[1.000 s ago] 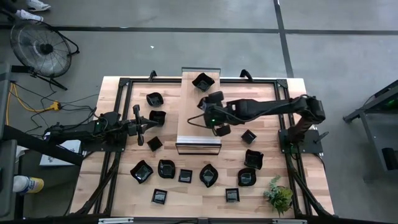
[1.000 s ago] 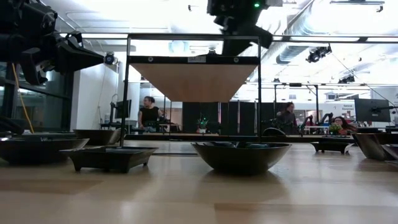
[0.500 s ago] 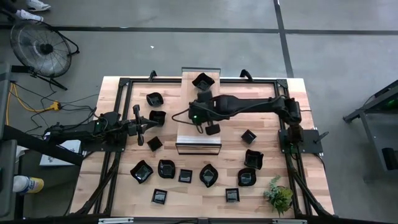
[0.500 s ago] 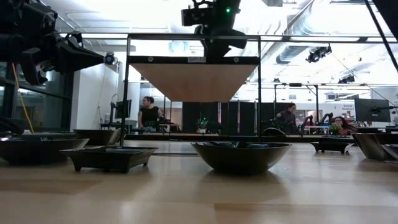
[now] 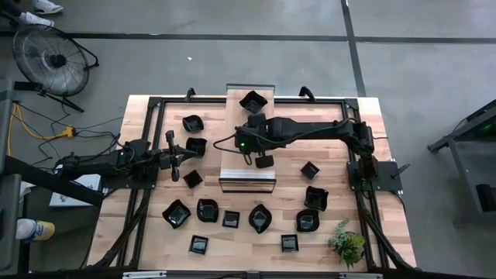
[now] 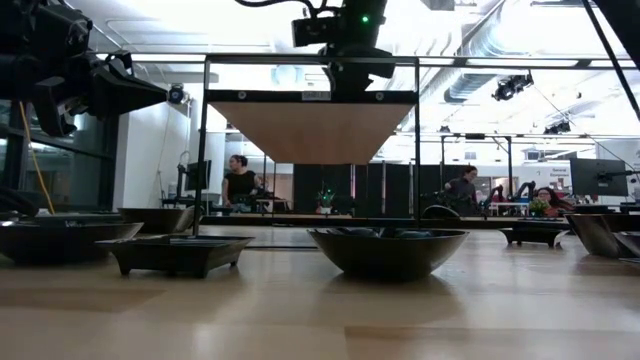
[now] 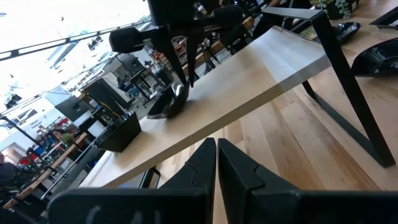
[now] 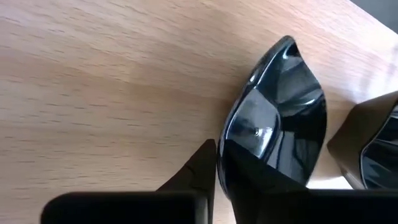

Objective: Pick & Place Mini shaped plates
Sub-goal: Put the leaf-shaped plate on the shelf, then put the square-shaped plate on the shelf

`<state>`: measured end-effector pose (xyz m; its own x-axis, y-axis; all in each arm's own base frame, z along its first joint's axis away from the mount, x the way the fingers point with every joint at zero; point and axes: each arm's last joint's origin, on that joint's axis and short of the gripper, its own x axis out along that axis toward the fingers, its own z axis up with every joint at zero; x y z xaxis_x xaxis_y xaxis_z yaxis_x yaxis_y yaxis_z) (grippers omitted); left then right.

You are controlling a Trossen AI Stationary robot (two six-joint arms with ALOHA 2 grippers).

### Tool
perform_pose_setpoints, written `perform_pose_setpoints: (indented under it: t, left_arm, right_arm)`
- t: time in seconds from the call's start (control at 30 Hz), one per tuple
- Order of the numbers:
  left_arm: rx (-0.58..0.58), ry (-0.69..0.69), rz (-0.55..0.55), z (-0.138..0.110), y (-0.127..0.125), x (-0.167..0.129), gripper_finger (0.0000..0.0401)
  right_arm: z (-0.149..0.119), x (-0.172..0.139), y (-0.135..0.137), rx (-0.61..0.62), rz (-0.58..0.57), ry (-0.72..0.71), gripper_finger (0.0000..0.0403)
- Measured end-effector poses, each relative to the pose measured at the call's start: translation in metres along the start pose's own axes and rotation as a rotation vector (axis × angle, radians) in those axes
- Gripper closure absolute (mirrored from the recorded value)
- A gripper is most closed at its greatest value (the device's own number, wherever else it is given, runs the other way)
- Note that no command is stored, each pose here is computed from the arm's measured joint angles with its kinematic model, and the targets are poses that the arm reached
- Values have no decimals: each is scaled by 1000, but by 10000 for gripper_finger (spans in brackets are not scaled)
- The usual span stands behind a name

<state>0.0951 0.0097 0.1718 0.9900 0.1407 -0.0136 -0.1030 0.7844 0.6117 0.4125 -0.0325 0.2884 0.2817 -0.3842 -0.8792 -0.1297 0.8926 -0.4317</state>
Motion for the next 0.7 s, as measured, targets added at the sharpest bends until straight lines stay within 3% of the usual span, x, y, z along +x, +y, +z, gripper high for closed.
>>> perform_pose_setpoints:
  t: [0.37,0.57,0.7]
  left_arm:
    - [0,1,0,0,0,0,389]
    - [0,0,0,0,0,0,389]
    - [0,0,0,0,0,0,389]
  right_arm:
    - [0,-3,-1,19,-23,-2,319]
    - [-10,-26,-4,141,-33,-7,309]
    - [-23,-43,-4,270,27,33,308]
